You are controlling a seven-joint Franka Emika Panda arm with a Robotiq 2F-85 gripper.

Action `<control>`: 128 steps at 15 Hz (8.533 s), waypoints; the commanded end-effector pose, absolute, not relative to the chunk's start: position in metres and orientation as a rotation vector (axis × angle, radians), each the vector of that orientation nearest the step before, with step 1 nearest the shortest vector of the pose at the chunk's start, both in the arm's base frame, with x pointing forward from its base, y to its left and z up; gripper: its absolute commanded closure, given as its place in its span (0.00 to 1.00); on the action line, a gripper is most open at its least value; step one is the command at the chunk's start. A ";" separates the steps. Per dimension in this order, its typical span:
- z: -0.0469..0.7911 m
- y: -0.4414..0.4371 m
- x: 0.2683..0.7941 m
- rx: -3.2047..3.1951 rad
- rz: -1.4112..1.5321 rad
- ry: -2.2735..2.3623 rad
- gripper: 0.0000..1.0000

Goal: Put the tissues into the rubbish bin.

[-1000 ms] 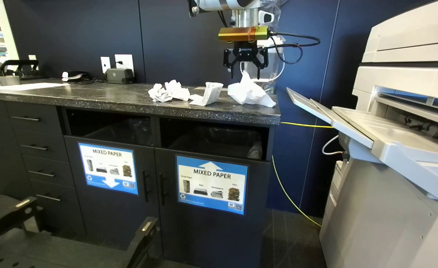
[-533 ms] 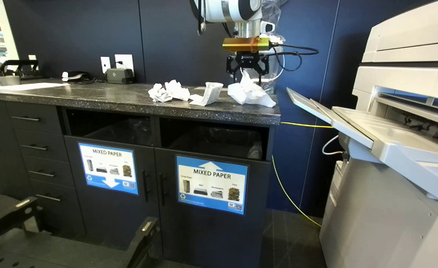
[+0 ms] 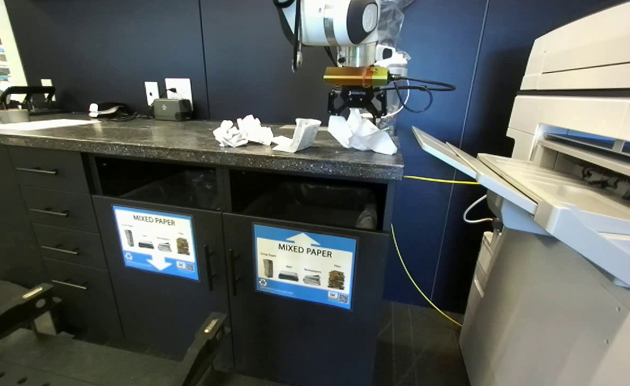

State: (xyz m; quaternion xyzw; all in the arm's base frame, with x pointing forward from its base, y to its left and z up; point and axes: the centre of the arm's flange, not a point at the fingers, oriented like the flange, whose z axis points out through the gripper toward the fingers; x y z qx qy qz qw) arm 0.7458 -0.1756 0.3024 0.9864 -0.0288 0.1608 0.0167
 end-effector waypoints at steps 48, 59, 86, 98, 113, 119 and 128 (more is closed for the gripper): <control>0.280 -0.120 0.640 3.141 -0.017 -0.139 0.90; 0.260 -0.112 0.531 3.063 -0.074 -0.193 0.90; 0.086 -0.051 0.462 2.897 0.909 0.122 0.91; 0.031 -0.066 0.489 2.579 1.354 0.294 0.90; 0.020 -0.102 0.575 2.408 1.679 0.301 0.90; 0.005 -0.128 0.595 2.441 1.770 0.334 0.90; 0.011 -0.156 0.623 2.448 1.854 0.390 0.90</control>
